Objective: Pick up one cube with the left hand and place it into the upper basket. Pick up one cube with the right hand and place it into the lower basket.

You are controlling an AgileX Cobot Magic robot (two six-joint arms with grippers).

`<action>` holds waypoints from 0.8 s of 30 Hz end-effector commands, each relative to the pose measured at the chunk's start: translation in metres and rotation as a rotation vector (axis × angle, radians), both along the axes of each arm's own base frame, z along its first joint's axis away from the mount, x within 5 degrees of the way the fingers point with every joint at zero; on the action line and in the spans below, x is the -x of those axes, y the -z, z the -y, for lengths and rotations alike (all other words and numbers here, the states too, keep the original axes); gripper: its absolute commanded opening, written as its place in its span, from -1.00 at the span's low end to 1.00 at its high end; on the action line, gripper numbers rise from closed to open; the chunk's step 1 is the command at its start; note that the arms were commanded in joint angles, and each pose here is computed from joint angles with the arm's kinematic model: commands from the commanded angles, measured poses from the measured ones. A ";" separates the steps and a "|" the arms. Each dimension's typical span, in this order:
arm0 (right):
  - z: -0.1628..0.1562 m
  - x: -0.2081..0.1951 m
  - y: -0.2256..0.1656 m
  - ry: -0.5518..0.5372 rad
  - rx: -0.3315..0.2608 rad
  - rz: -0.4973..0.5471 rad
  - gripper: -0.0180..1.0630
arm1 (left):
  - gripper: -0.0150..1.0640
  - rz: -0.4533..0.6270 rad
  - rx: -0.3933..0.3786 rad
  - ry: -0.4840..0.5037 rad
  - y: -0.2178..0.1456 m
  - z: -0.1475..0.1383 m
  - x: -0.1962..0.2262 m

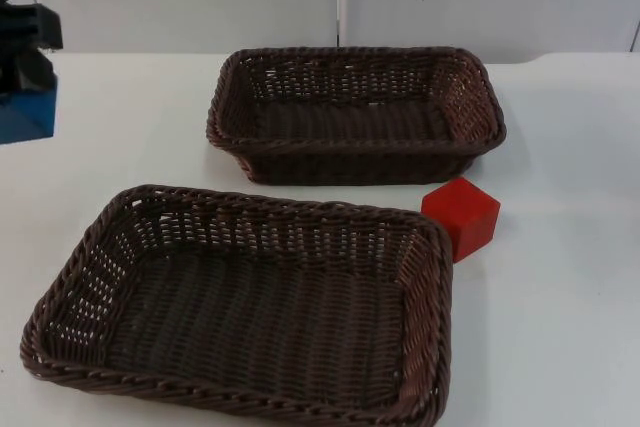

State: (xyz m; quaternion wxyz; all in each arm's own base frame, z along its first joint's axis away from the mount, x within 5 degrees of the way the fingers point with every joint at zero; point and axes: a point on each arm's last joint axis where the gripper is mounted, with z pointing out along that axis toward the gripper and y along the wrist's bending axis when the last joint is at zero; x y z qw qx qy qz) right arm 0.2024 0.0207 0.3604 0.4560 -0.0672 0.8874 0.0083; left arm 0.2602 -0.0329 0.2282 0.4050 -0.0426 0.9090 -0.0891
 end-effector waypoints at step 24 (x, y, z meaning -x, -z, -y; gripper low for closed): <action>0.001 0.001 -0.002 0.003 -0.001 0.005 0.91 | -0.97 -0.158 -0.035 0.239 0.002 0.059 -0.118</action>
